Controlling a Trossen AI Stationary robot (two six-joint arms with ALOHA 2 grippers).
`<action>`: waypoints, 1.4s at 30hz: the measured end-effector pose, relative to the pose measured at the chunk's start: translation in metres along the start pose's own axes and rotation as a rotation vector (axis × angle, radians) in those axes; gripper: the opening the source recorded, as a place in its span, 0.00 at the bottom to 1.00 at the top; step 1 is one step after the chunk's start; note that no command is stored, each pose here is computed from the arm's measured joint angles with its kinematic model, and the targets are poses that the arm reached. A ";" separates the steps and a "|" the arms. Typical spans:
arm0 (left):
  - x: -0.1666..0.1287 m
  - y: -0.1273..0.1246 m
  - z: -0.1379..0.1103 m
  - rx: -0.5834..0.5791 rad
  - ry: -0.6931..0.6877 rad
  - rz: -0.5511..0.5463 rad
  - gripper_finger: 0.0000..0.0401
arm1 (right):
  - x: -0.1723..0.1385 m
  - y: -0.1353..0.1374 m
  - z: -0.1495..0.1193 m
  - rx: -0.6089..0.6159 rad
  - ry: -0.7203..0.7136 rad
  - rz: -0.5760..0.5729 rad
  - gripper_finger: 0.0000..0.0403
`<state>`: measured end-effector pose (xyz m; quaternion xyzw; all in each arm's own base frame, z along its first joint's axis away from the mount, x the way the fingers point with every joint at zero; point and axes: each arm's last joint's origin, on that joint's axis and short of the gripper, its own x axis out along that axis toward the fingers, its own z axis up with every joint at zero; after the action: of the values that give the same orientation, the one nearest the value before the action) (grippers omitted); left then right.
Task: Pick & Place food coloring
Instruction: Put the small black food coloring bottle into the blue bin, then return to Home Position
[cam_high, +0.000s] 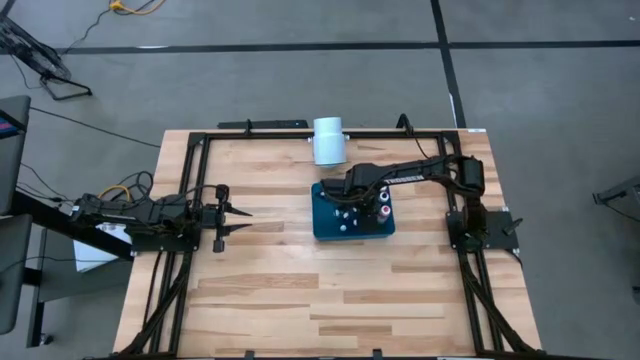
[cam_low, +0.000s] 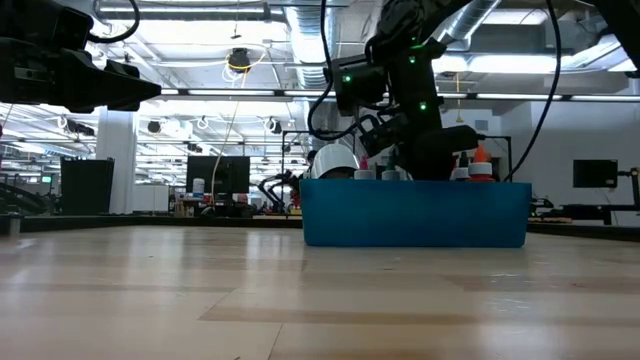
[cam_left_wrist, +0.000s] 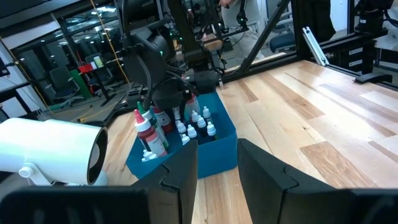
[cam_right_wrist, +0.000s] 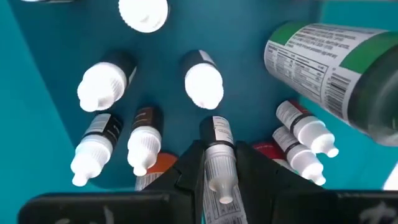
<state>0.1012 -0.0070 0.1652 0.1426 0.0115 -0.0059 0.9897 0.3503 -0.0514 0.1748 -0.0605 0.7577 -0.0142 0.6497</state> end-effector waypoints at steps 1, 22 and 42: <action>0.000 0.000 0.000 0.000 0.001 0.000 0.26 | 0.000 -0.001 0.000 0.002 0.000 0.000 0.17; 0.000 0.000 0.000 0.000 0.001 0.000 0.26 | 0.000 0.000 -0.001 0.009 0.006 0.003 0.33; 0.000 0.000 0.000 0.000 0.000 0.000 0.26 | -0.079 0.026 -0.028 0.021 -0.307 -0.047 0.34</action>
<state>0.1012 -0.0070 0.1651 0.1426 0.0116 -0.0059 0.9897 0.3322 -0.0187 0.2538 -0.0731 0.6477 -0.0279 0.7579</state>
